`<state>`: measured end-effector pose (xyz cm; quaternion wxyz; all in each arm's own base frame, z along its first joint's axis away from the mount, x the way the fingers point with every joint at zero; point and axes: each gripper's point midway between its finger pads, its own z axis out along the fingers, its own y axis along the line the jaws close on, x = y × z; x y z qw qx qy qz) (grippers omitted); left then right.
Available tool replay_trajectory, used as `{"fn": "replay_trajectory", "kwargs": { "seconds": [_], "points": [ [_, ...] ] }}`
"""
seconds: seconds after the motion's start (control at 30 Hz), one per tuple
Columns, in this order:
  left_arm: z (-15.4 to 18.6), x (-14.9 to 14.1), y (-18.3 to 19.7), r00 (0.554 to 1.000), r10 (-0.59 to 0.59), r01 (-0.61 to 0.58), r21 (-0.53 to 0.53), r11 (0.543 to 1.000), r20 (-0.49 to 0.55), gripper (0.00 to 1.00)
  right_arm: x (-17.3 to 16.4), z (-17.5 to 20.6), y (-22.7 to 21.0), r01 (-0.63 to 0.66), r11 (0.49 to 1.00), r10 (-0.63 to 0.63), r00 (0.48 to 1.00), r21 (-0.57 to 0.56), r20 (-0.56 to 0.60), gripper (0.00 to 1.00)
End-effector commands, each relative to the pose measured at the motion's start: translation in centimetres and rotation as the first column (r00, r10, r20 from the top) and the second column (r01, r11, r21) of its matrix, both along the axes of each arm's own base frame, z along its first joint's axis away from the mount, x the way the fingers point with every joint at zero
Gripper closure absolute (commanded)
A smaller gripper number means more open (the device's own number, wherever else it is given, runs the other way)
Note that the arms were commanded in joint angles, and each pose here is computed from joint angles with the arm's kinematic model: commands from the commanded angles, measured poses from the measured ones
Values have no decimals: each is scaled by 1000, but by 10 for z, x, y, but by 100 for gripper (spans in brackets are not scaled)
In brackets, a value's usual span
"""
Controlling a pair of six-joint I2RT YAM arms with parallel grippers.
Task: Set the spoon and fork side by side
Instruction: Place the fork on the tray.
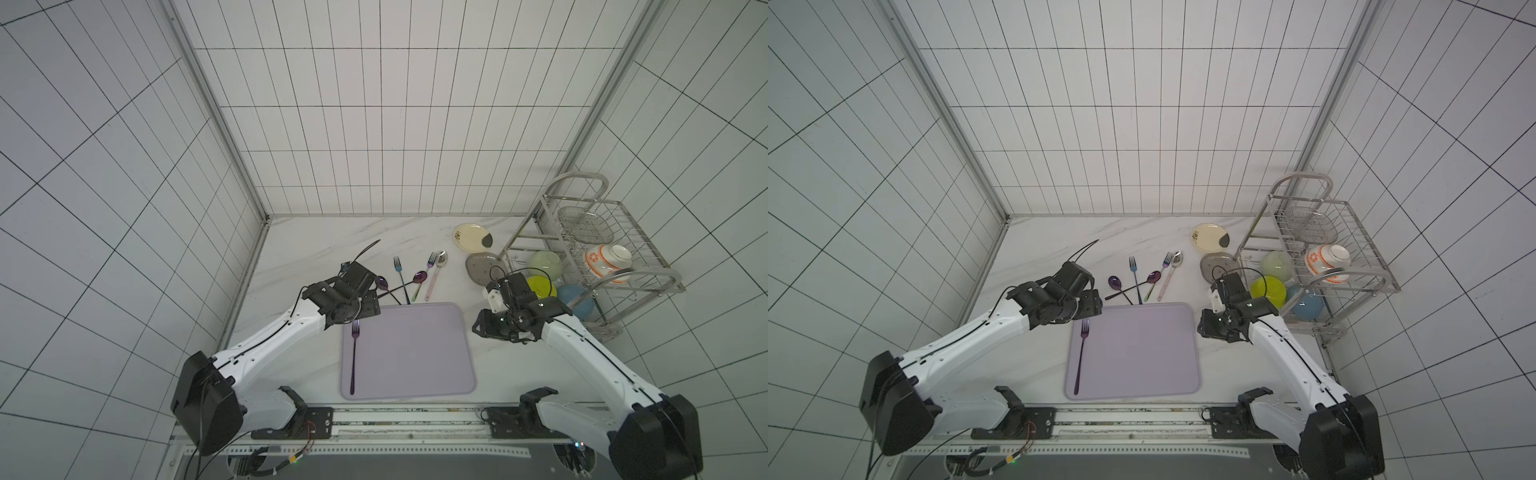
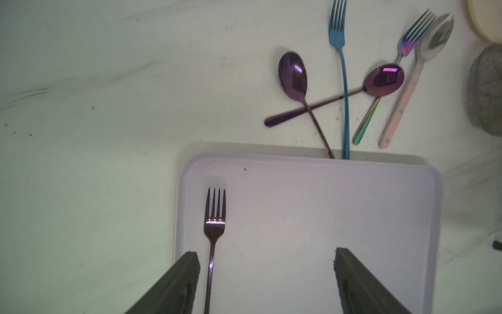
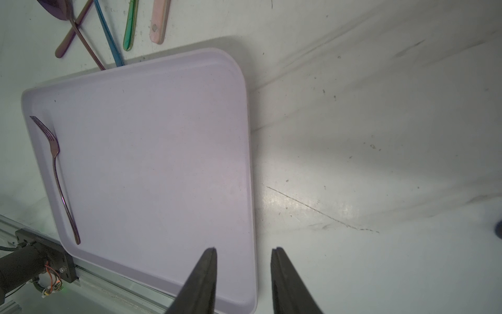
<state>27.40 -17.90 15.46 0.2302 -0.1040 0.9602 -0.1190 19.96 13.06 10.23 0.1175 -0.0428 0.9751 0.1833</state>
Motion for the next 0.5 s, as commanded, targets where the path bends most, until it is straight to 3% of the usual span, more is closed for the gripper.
{"fn": "replay_trajectory", "kwargs": {
  "seconds": [0.0,0.13,0.2,0.27,0.37,0.47],
  "points": [
    [-6,27,-4,993,113,-113,3,994,-17,20,-3,-3,-4,12,1000,-12,1000,-20,-9,63],
    [-26,62,-35,982,142,-147,-27,989,-128,27,-3,-4,-5,15,1000,-15,1000,-27,-14,63],
    [-28,83,-57,992,71,-70,14,997,-101,30,-3,-4,-6,19,999,-19,1000,-31,-13,63],
    [-34,101,-84,995,-79,87,132,987,-67,30,-2,-4,-7,23,999,-23,1000,-35,-10,63],
    [-52,110,-115,944,-317,329,236,915,-85,30,-2,-4,-8,26,999,-26,1000,-37,-9,63],
    [-69,114,-116,897,-422,441,325,836,-131,30,-2,-4,-9,30,999,-31,999,-45,-8,63]
  ]
}}
